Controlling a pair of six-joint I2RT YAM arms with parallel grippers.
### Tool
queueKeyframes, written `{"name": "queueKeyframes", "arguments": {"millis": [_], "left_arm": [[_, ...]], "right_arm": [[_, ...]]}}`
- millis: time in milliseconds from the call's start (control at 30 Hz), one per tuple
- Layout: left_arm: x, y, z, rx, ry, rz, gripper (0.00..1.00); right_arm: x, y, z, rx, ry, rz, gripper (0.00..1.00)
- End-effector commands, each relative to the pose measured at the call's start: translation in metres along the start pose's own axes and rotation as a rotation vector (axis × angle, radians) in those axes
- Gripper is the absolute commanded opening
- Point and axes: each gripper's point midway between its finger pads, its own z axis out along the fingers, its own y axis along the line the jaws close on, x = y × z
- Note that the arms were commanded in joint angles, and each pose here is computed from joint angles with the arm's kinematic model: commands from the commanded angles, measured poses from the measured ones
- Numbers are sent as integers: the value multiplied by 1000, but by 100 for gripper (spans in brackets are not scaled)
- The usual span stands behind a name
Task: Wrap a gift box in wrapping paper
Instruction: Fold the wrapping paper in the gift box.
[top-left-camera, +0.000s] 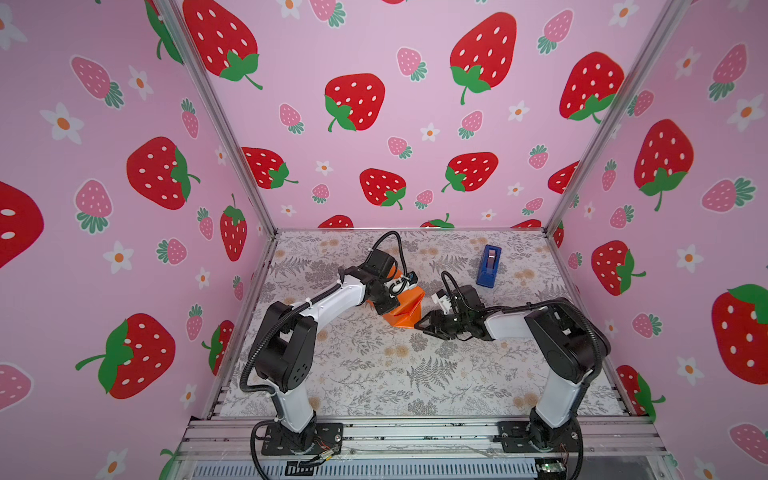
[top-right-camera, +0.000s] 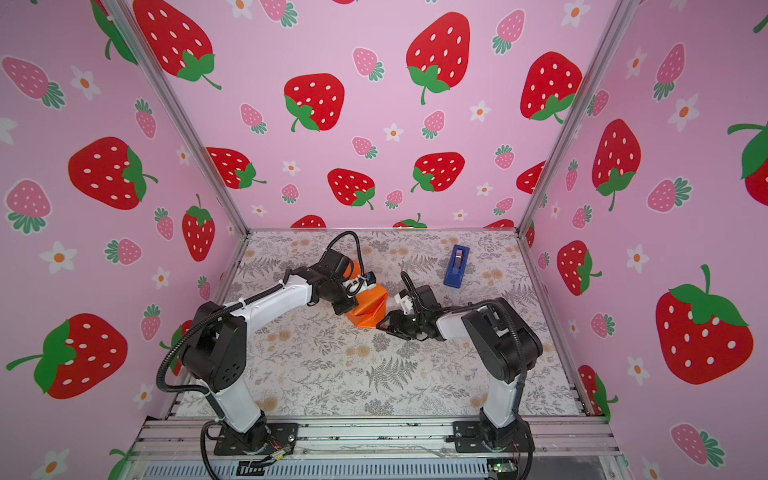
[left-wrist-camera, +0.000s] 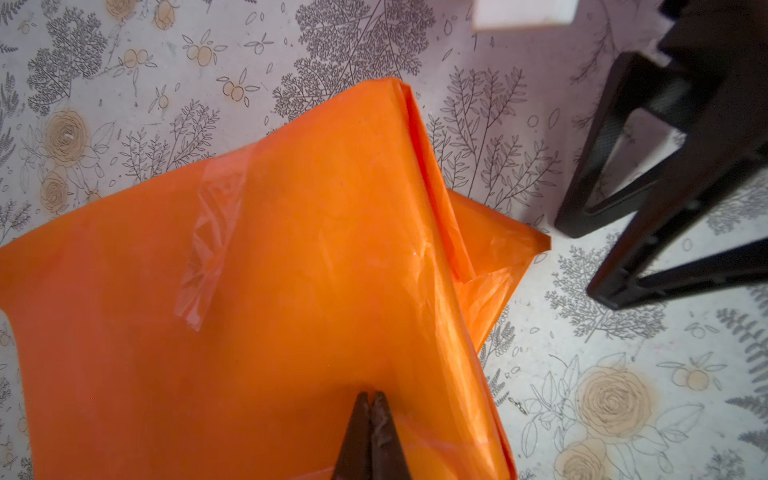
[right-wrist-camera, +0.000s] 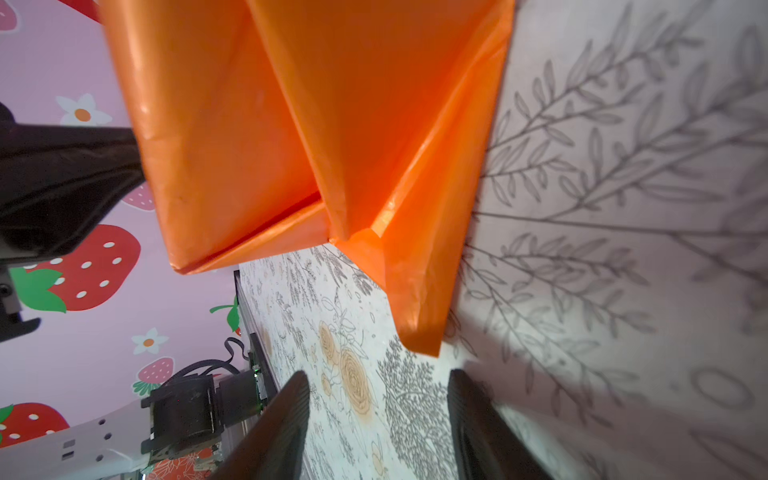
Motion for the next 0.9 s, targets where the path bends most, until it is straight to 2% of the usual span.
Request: {"name": "queueKeyframes", "arguments": {"millis": [0,233,367,600,633,867], "left_arm": [[49,-46,26,193,171,-18,0],[48,-45,26,192,172,-18,0],[48,-45,25,191,170,-18,0],[48,-45,25,190,171,-16,0],[48,-45,25,192,171,-17,0],[47,-45,25,193,171,-18,0]], "right_arm": [[-1,-9,10,-11,3,67,56],[-12,3,10,-69,-38,68,56],[-15,-4,6,-17,-65,49,56],[-16,-51,-7,353,-43,-31,52],[-16,-54,-8,378,-39,-42,48],[-1,-45,13,298,35,-47,42]]}}
